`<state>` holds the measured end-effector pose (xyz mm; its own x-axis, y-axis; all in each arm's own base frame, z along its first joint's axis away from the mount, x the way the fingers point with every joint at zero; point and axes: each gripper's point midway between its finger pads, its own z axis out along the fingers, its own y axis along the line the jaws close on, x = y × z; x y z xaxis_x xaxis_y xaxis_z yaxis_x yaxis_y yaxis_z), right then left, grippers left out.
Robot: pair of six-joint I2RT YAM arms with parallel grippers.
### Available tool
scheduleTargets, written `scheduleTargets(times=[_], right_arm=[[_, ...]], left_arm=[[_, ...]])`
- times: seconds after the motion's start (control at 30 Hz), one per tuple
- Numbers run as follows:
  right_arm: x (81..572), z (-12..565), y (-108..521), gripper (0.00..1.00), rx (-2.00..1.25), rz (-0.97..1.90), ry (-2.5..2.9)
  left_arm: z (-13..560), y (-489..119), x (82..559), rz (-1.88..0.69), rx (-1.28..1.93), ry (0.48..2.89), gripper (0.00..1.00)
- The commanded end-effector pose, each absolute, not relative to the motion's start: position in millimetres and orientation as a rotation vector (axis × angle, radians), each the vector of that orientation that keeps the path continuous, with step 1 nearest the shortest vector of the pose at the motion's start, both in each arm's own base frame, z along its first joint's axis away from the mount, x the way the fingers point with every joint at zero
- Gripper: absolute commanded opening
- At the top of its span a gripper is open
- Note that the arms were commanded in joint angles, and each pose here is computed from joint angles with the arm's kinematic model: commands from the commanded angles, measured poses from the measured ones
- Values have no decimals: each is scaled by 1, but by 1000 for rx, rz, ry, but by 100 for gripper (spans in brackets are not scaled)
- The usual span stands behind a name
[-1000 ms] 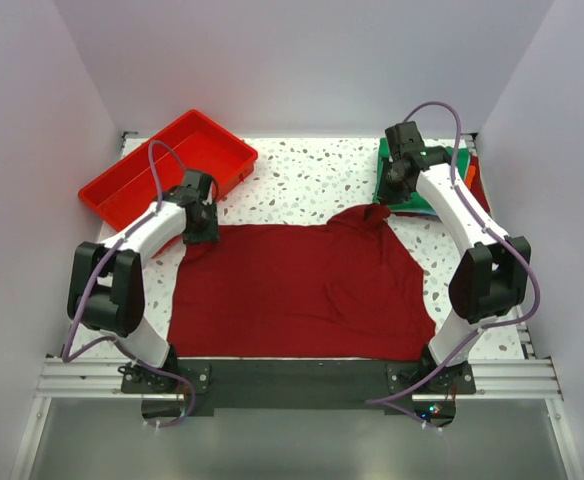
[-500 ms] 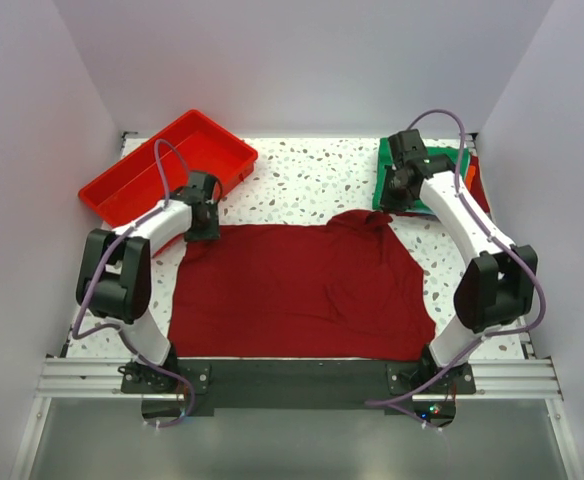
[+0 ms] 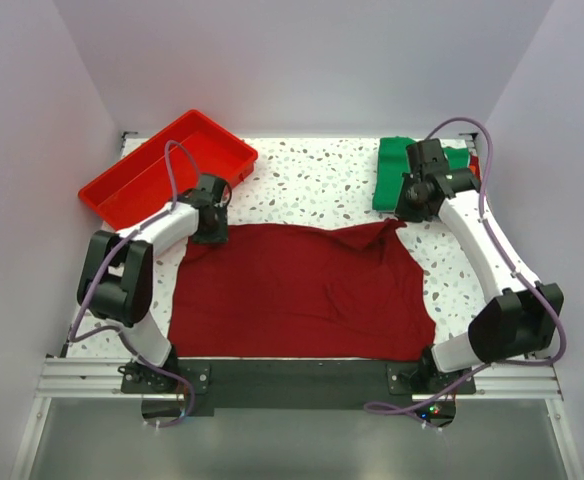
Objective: Fold and stack the t-shirts
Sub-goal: Fold the tshirt
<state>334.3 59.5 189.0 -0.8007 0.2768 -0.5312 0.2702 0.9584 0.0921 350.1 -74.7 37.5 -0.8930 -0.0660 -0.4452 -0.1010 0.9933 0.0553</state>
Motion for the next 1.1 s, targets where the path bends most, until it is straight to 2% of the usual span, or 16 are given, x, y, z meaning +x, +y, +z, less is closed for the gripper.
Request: scheduleTargets(times=[0.0, 0.07, 0.17, 0.43, 0.83, 1.07], right_arm=[[312, 200, 52, 0, 420, 2, 2533], [298, 198, 46, 0, 427, -25, 2544], [278, 198, 37, 0, 438, -67, 2557], [232, 194, 27, 0, 485, -90, 2594], [210, 197, 11, 0, 513, -190, 2597], [208, 196, 10, 0, 522, -196, 2601]], left_arm=[[73, -74, 359, 83, -187, 2586, 50], [78, -71, 360, 101, -193, 2584, 56], [86, -71, 365, 103, -191, 2568, 59], [81, -73, 375, 117, -174, 2574, 62], [55, -64, 395, 238, -115, 2586, 61], [46, -55, 410, 291, -133, 2545, 52]])
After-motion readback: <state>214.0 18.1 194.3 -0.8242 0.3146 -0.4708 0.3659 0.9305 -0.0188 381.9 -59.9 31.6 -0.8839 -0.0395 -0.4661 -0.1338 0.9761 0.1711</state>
